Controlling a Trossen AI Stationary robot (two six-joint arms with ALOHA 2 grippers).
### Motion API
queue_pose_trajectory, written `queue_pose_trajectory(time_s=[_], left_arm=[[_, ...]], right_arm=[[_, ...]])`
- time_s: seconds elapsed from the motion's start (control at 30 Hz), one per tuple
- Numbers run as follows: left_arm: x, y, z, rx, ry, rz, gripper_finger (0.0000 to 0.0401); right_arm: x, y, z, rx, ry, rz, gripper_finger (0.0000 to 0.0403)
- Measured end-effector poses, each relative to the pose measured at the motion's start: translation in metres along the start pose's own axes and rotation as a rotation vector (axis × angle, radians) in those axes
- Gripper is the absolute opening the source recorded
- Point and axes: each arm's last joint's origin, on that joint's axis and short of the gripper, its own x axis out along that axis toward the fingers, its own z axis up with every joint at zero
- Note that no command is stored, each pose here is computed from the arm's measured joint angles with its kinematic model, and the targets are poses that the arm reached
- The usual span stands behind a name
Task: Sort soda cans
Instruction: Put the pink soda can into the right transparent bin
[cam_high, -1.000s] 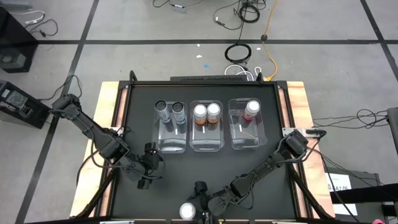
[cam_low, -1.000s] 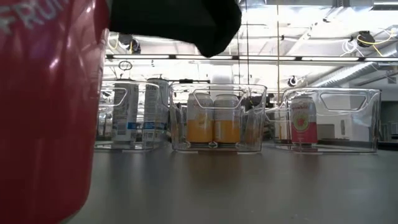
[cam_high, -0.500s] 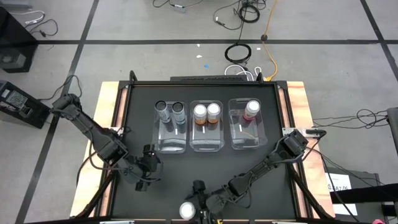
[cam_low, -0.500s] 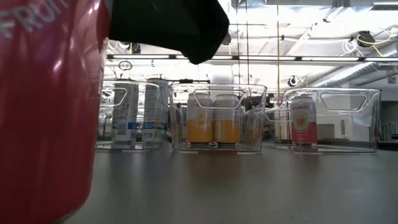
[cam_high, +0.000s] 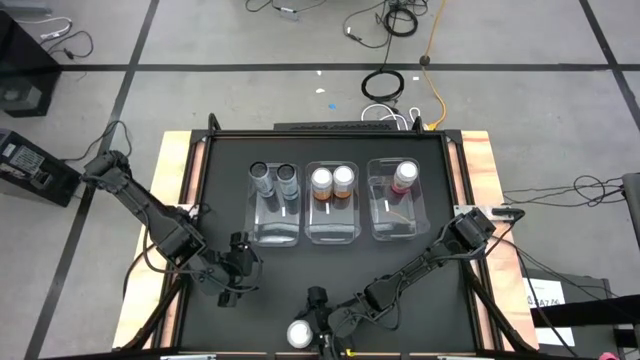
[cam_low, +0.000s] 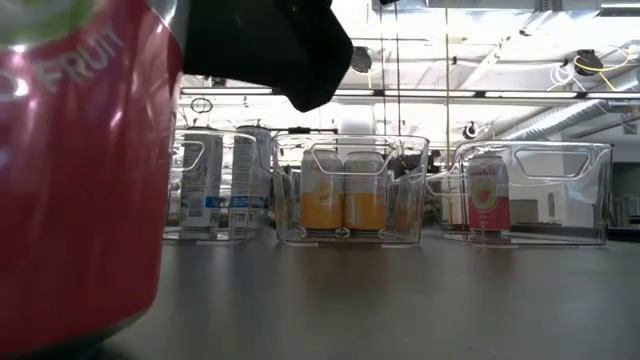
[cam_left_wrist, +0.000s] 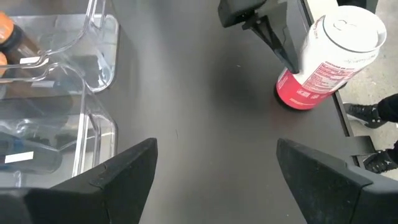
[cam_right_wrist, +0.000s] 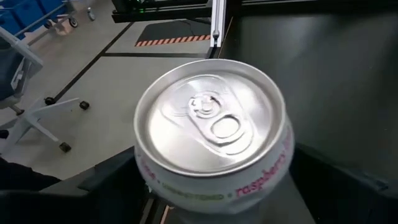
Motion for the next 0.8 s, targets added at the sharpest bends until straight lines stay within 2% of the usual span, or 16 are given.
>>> queue_pose_trajectory(time_s=[0.23,0.6,0.8], left_arm=[[0.0,0.0,0.0,0.001,0.001,0.001,0.0338],[0.0,0.001,0.0,0.007,-0.011,0.021,0.0338],[0.0,0.001,0.001,0.006,-0.016,0.023,0.0338]], right_arm=[[0.0,0.0,0.001,-0.022,-0.006,0.0,0.0279],[-0.007,-0.004,0.011,-0.024,-0.013,-0.019,0.0281],[-0.029,-0.011,0.036,-0.021,-0.023,-0.125,0.0281]])
